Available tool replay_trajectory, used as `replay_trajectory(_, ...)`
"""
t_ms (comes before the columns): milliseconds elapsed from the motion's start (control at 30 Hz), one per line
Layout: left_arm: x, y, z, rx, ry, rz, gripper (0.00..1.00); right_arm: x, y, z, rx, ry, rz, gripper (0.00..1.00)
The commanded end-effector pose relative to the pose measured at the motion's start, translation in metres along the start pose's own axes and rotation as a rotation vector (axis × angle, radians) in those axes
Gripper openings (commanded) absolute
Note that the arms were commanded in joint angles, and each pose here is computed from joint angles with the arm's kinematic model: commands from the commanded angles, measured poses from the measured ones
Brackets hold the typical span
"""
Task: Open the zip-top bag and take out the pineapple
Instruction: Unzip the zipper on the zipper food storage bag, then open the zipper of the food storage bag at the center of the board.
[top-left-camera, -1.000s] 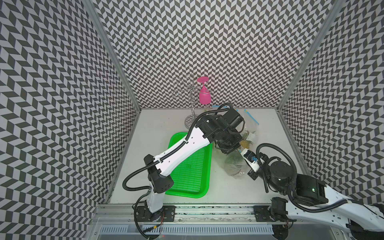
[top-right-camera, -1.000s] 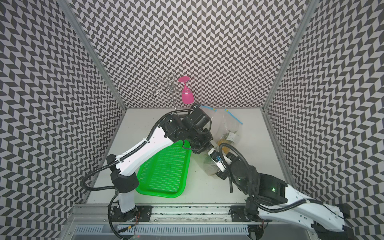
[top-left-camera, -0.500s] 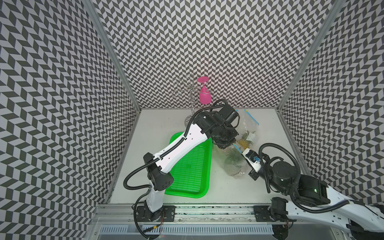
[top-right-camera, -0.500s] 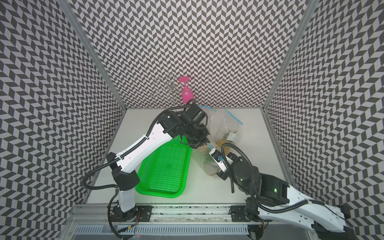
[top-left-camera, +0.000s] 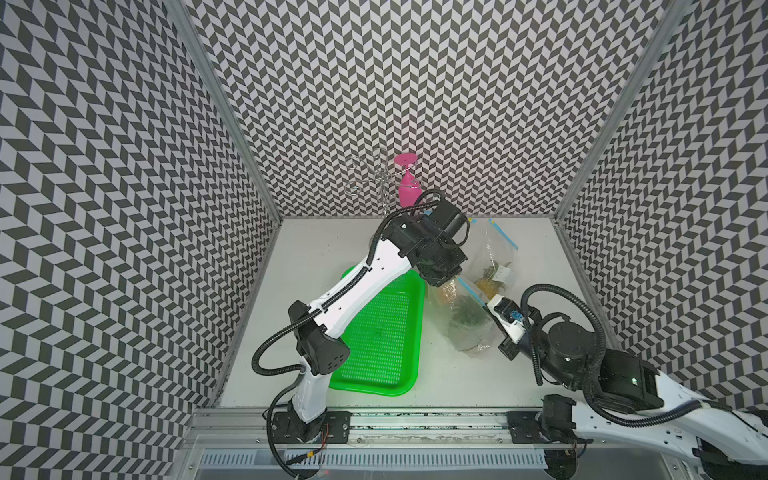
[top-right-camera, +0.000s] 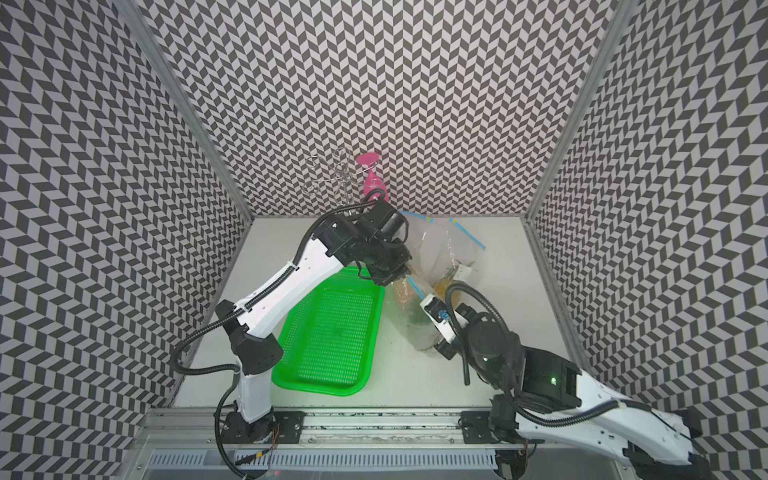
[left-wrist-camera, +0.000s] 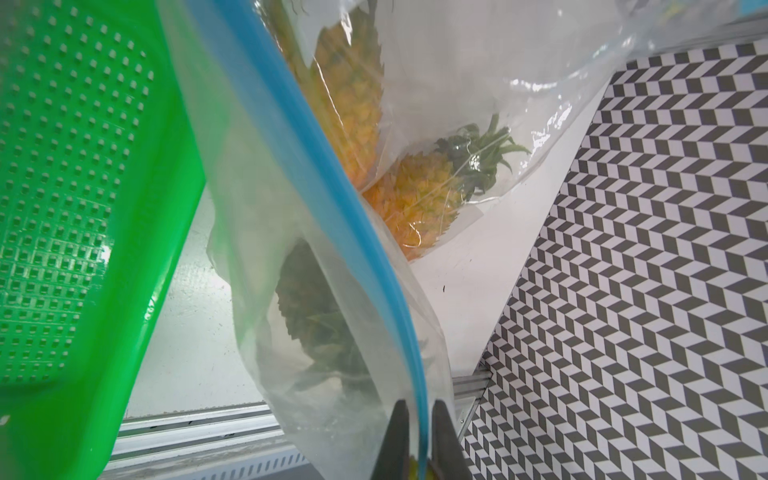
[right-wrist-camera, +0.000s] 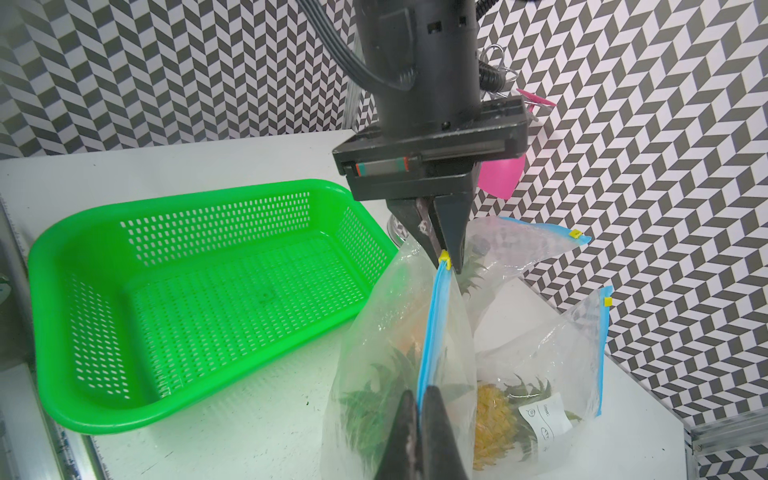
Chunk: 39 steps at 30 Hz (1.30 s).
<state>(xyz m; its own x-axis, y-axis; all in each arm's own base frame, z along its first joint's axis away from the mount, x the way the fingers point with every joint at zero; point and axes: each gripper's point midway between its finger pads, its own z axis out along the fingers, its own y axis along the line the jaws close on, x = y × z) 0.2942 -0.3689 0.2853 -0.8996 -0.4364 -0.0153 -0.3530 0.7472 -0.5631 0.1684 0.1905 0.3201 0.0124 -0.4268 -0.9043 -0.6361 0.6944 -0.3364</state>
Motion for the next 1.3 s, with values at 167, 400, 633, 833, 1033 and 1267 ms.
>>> replay_trajectory(167, -0.087, 0.022, 0.005, -0.089, -0.265, -0.037, 0.0, -0.037, -0.011, -0.02, -0.016, -0.129, 0.086, 0.0)
replay_trajectory(400, -0.114, 0.026, 0.003, -0.1, -0.321, -0.026, 0.0, -0.039, -0.013, -0.023, -0.014, -0.135, 0.097, 0.0)
replay_trajectory(633, -0.14, 0.034, -0.004, -0.109, -0.378, -0.031, 0.0, -0.039, -0.017, -0.025, -0.004, -0.136, 0.104, 0.0)
replay_trajectory(833, -0.154, 0.036, -0.007, -0.106, -0.397, -0.031, 0.0, -0.037, -0.016, -0.025, -0.002, -0.131, 0.11, 0.0)
replay_trajectory(1033, -0.156, 0.03, -0.008, -0.079, -0.4, -0.019, 0.0, -0.036, -0.017, -0.025, -0.001, -0.133, 0.127, 0.0)
replay_trajectory(1267, -0.143, 0.016, -0.011, -0.022, -0.35, 0.017, 0.0, -0.032, -0.018, -0.024, 0.01, -0.138, 0.167, 0.0)
